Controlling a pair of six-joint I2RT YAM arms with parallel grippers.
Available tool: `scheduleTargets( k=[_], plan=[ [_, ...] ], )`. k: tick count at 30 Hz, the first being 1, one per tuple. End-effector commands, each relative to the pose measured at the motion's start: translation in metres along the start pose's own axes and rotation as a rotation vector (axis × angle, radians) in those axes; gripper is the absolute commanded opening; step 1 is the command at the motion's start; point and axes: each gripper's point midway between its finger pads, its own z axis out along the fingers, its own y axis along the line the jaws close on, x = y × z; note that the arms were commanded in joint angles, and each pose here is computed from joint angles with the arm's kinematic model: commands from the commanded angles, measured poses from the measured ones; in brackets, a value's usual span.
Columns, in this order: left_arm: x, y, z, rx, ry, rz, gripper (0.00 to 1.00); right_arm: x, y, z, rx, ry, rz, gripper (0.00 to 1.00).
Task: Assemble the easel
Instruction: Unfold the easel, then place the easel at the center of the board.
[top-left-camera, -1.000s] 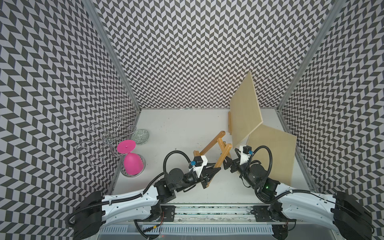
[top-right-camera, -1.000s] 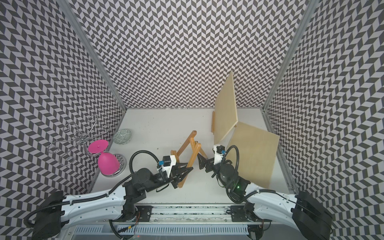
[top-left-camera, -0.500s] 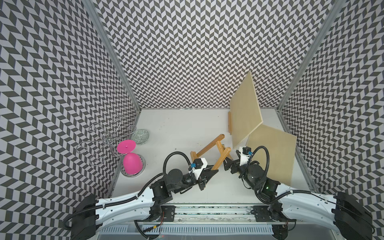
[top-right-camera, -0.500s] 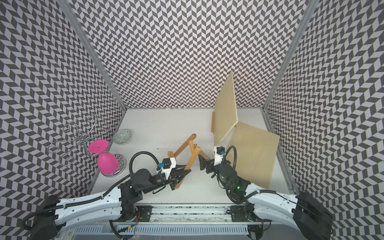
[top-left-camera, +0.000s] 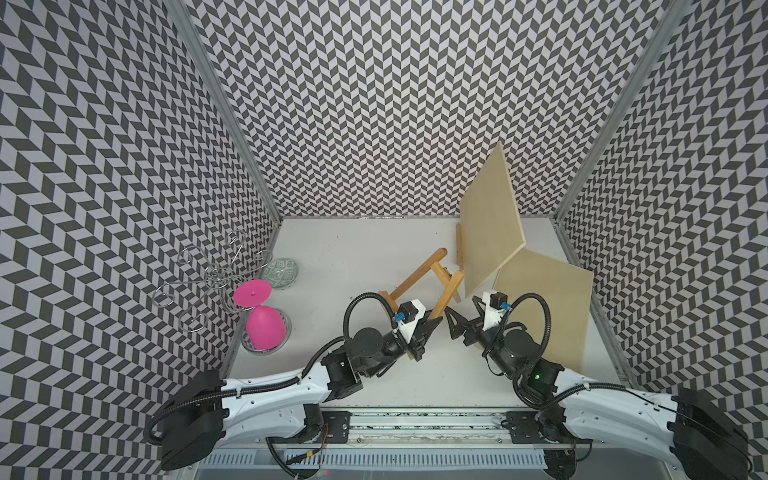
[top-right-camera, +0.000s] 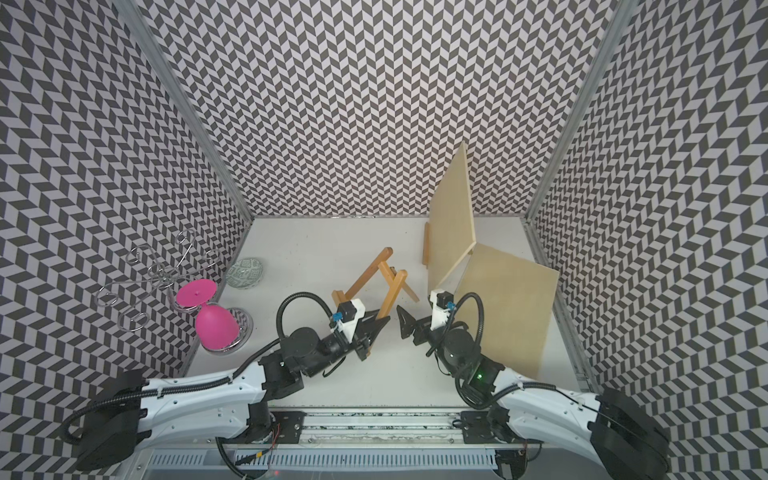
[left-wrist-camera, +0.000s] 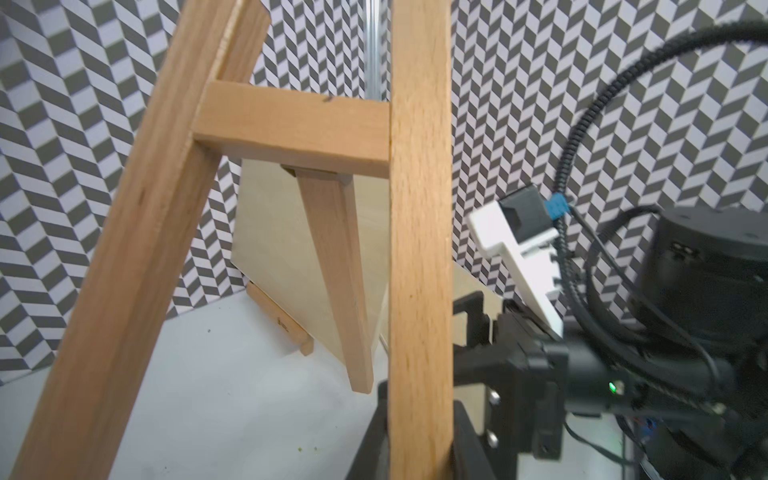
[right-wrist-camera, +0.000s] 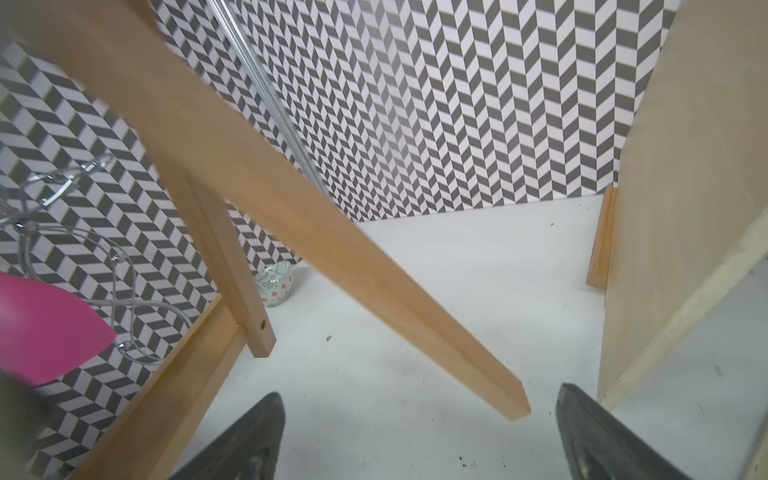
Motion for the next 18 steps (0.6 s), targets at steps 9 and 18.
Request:
scheduleTargets(
  k=[9,18],
  plan=[
    [-0.045,0.105,0.034,-0.288,-0.217,-0.026,0.00,-0.010,0.002,-0.013,-0.051,-0.074,0.000,0.99],
    [-0.025,0.160,0.040,-0.417,-0.318,0.023,0.00,-0.013,0.002,-0.017,-0.062,-0.100,-0.017,0.99]
  ],
)
